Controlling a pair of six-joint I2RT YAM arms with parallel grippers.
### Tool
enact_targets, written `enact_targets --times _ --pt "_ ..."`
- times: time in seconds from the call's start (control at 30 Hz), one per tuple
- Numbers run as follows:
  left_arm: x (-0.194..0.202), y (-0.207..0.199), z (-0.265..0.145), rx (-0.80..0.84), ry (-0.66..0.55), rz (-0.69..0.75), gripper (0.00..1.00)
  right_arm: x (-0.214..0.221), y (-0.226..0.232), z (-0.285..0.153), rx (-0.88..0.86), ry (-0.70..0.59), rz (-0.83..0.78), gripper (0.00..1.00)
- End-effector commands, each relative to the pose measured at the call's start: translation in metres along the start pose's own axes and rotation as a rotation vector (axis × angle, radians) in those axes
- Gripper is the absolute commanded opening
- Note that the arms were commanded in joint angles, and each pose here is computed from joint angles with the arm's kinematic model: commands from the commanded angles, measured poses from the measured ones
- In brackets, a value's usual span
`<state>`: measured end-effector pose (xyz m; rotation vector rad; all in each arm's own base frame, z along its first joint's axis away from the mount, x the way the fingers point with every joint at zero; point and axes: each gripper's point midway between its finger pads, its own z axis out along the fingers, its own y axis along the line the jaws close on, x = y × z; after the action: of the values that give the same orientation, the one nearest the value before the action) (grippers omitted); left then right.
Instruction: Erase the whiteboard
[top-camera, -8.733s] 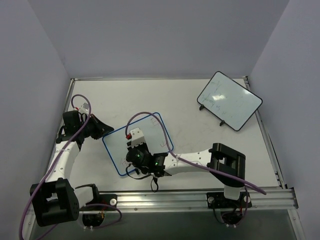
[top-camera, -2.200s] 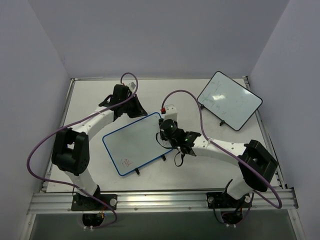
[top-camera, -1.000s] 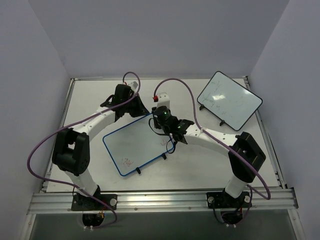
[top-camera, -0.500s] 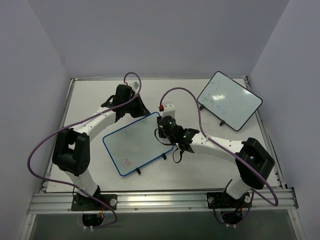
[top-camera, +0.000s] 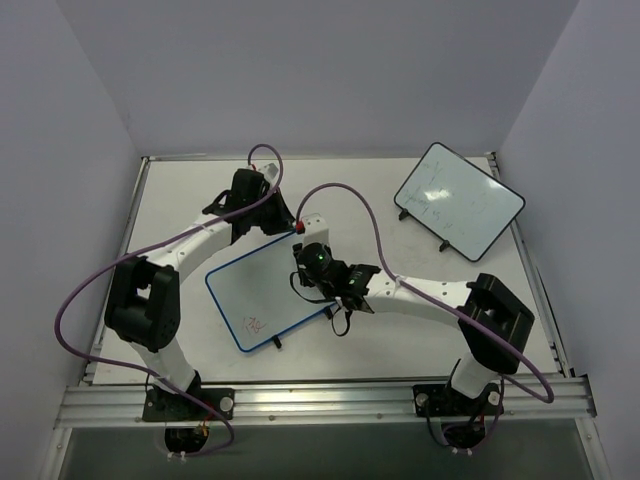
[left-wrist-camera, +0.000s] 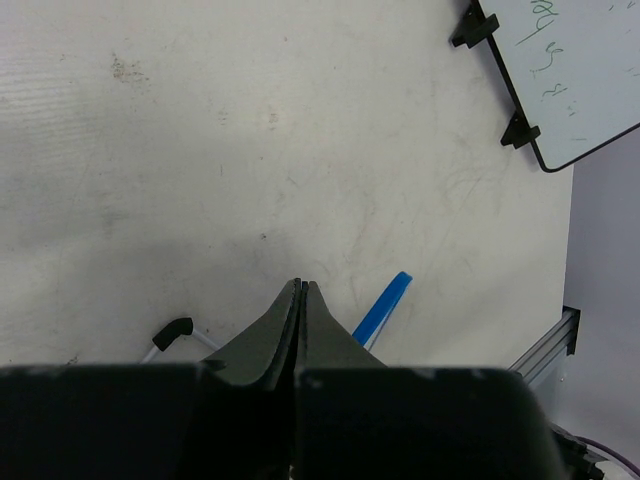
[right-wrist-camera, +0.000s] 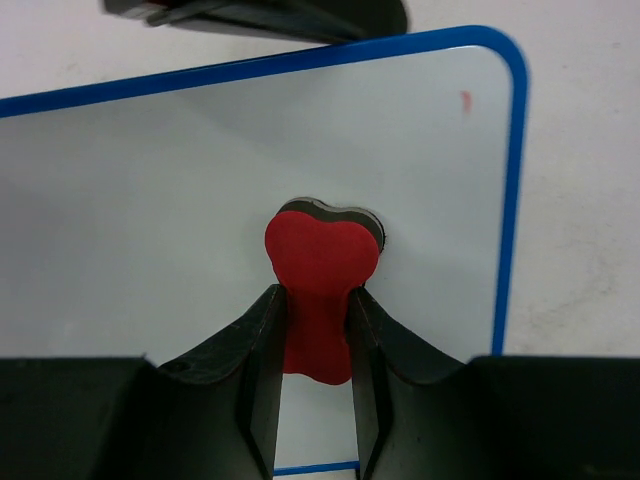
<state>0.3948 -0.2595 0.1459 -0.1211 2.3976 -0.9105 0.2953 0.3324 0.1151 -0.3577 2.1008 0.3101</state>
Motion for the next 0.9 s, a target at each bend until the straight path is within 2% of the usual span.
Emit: enact_targets --times 0.0,0.17,0.57,0.87 --pt "-0.004 -0.020 -0.008 0.054 -0.016 0.045 0.02 0.002 0.027 0.001 -0.024 -0.004 -0.012 0.00" --pt "-0.005 -0.020 -0.009 0.053 -0.019 0.046 0.02 0.007 0.022 0.003 0.002 0.002 -0.018 0.00" --pt "-0.004 -0.022 -0.010 0.056 -0.019 0.048 0.02 -0.013 -0.069 0.010 0.157 0.003 0.065 0.00" --pt "-0.004 -0.022 -0.010 0.058 -0.020 0.052 0.02 -0.020 -0.074 0.015 0.159 0.007 0.053 0.00"
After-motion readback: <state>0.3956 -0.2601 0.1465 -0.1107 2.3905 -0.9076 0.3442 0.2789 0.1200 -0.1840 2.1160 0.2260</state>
